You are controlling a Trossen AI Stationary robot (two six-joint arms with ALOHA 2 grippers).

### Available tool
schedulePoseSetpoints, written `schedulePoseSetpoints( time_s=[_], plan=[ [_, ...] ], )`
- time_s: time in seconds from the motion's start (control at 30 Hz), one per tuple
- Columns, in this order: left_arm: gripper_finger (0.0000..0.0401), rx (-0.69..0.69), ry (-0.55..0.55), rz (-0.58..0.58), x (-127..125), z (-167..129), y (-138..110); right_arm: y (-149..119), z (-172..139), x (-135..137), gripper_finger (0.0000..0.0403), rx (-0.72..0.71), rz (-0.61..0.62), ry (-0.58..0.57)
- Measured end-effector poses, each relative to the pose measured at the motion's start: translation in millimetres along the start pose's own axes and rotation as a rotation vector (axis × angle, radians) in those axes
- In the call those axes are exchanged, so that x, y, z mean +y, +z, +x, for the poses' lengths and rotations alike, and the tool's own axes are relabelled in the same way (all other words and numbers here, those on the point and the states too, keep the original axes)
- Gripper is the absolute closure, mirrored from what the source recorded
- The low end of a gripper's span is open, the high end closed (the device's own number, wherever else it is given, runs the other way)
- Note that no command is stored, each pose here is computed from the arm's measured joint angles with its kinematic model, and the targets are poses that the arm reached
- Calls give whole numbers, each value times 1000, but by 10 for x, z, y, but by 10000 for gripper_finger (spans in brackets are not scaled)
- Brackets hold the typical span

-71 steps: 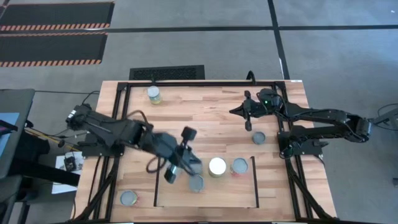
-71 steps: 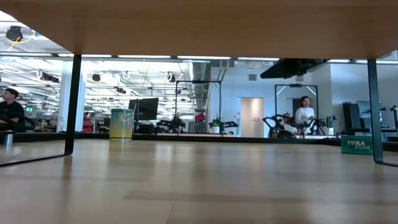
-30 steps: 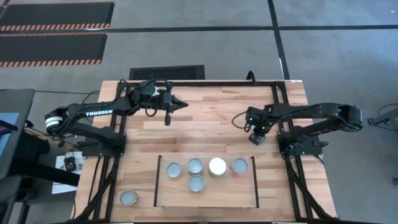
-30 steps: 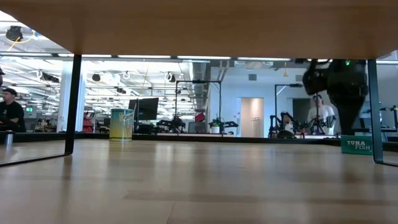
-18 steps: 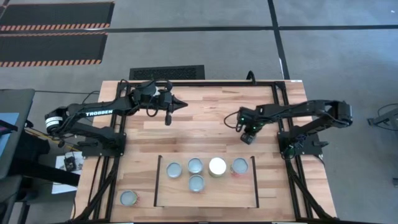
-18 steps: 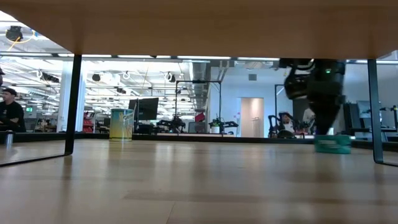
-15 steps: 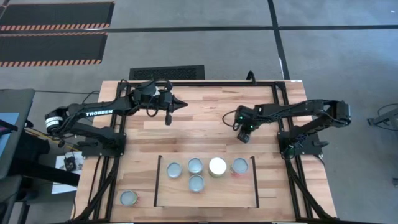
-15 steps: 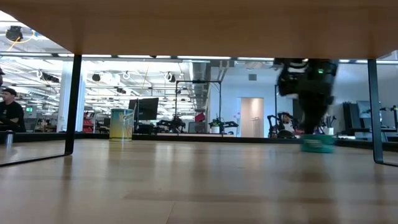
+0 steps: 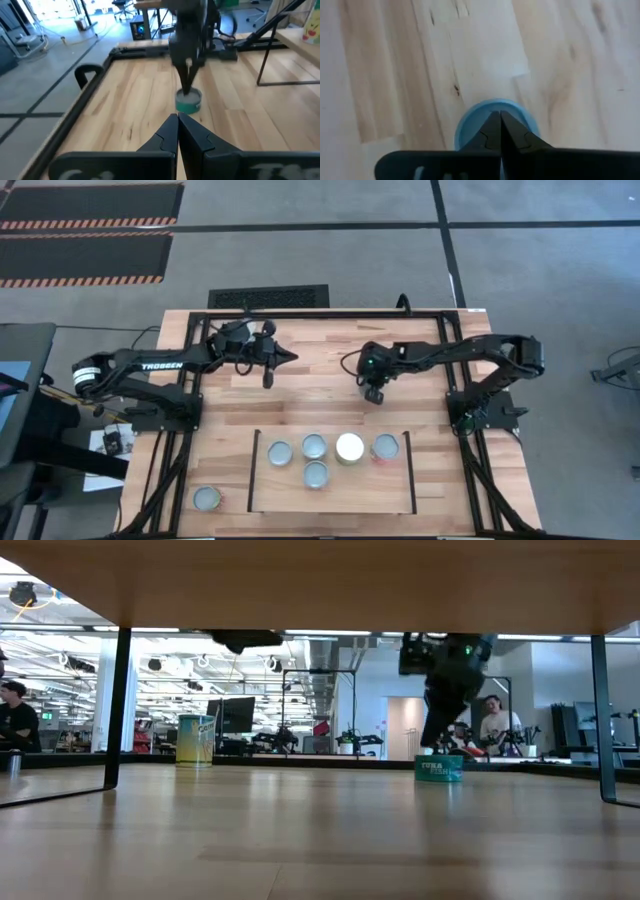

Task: Pick and place cans onto a shelf
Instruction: Put the blue tuna can on the shelf aligned with other cans on the shelf

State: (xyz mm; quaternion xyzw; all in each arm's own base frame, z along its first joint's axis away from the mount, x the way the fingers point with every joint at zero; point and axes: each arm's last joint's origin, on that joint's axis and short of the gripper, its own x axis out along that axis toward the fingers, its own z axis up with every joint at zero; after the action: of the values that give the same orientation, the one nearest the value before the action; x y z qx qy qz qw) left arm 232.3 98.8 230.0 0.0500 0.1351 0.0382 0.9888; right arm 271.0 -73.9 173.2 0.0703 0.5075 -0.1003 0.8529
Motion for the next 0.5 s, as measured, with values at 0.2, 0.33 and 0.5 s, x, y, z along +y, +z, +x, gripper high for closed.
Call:
schedulePoseSetpoints(
  time_s=[0.2,0.33,0.5],
  plan=[
    [400,9,-2,-16,-31,-14,-123,28,-299,3,377,1,-25,-19],
    [400,15,-10,-19,-43,-15,-148,-86,-329,3,330,93,-89,-22],
    [400,9,-22,-16,-65,-9,-141,-208,-172,66,262,175,-245,24]
  ],
)
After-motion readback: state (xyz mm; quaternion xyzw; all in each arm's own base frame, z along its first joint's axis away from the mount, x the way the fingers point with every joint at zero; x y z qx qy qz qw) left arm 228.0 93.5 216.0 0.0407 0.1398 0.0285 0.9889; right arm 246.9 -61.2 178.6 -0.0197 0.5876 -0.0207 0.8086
